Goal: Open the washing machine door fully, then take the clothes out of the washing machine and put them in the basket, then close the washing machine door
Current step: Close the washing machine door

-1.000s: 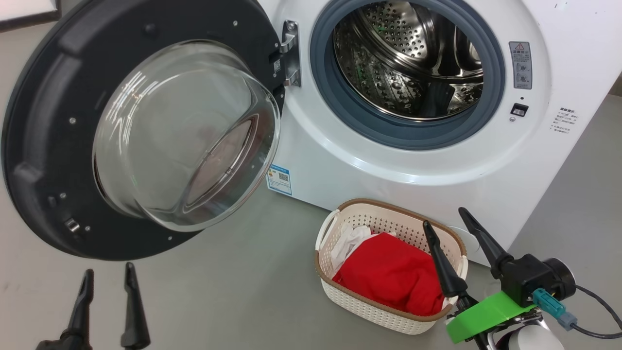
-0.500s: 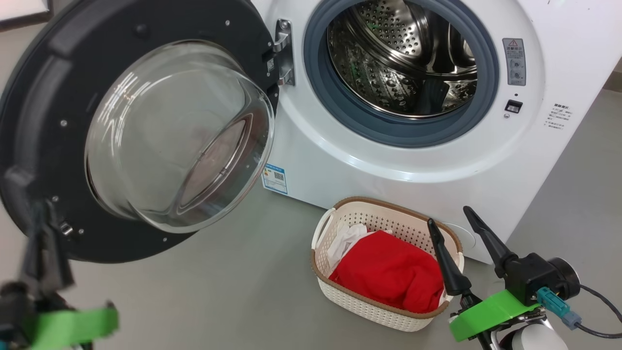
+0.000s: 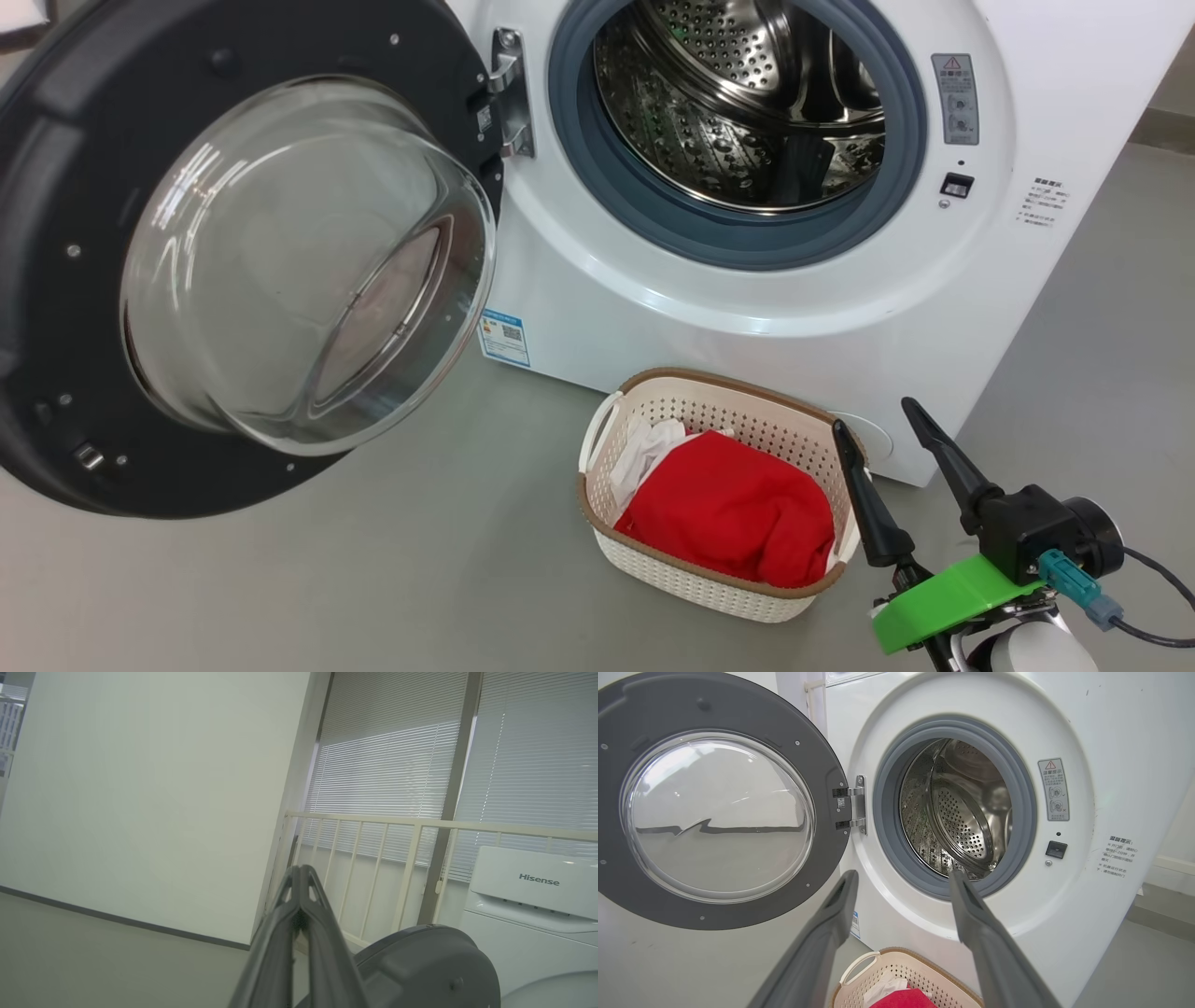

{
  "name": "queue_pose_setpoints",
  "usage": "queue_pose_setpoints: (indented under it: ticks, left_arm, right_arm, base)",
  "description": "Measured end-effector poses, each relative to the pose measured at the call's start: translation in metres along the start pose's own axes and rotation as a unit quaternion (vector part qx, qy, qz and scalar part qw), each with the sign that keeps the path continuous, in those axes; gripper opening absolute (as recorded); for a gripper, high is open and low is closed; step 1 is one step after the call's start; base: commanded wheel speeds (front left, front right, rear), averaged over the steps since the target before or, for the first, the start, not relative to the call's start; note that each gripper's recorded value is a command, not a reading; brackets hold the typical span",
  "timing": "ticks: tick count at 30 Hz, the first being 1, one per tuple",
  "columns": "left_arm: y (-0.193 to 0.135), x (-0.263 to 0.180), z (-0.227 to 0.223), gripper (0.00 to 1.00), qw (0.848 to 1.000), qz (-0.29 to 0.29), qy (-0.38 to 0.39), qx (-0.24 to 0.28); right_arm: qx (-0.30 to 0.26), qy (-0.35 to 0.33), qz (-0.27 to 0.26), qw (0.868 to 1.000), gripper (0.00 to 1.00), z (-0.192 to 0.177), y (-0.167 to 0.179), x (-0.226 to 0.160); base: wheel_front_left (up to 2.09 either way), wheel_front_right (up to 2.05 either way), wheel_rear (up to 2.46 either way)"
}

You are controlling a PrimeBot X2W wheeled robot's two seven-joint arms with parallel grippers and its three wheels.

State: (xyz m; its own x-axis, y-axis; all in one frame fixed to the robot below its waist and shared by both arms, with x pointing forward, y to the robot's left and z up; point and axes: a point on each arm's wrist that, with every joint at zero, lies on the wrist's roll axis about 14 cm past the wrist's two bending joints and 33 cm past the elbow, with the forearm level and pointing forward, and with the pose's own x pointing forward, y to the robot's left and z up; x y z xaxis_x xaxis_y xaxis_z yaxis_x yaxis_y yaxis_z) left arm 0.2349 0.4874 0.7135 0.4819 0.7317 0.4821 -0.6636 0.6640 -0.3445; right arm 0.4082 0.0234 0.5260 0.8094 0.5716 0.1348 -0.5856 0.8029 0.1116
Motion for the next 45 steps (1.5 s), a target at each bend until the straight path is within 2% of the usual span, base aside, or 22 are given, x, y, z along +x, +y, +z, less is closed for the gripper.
queue_pose_setpoints:
  ticks: [4, 6, 7, 9, 13, 20, 30, 45]
  left_arm:
    - [0.019, 0.017, -0.028, 0.0, 0.994, 0.055, 0.073, -0.061]
    - [0.025, 0.022, -0.043, 0.0, 0.981, 0.089, 0.112, -0.129]
    - [0.026, 0.024, -0.054, 0.0, 0.969, 0.106, 0.138, -0.175]
    - [0.023, 0.024, -0.072, 0.0, 0.948, 0.122, 0.185, -0.228]
    - [0.008, 0.015, -0.109, 0.0, 0.896, 0.135, 0.282, -0.315]
    - [-0.006, 0.002, -0.137, 0.0, 0.844, 0.133, 0.36, -0.375]
    - [-0.018, -0.007, -0.148, 0.0, 0.817, 0.104, 0.409, -0.392]
    - [-0.031, -0.014, -0.146, 0.0, 0.808, 0.037, 0.453, -0.376]
  right_arm:
    - [-0.002, 0.003, -0.004, 1.0, 1.0, -0.002, -0.003, -0.002]
    - [-0.002, 0.003, -0.006, 1.0, 1.0, -0.002, -0.005, -0.001]
    - [-0.003, 0.002, -0.006, 1.0, 1.0, -0.002, -0.005, 0.0]
    - [-0.003, 0.001, -0.006, 1.0, 1.0, -0.001, -0.006, 0.001]
    - [-0.003, 0.004, -0.007, 1.0, 1.0, -0.003, -0.006, -0.001]
    - [-0.011, 0.004, -0.01, 1.0, 1.0, -0.002, -0.01, -0.003]
    - [-0.012, 0.008, -0.017, 1.0, 1.0, -0.004, -0.014, -0.007]
    - [-0.011, 0.009, -0.008, 1.0, 1.0, -0.005, -0.008, -0.005]
  base:
    - [0.0, 0.0, 0.0]
    - [0.0, 0.0, 0.0]
    - [0.0, 0.0, 0.0]
    - [0.0, 0.0, 0.0]
    - [0.0, 0.0, 0.0]
    - [0.0, 0.0, 0.0]
    - [0.0, 0.0, 0.0]
    - [0.0, 0.0, 0.0]
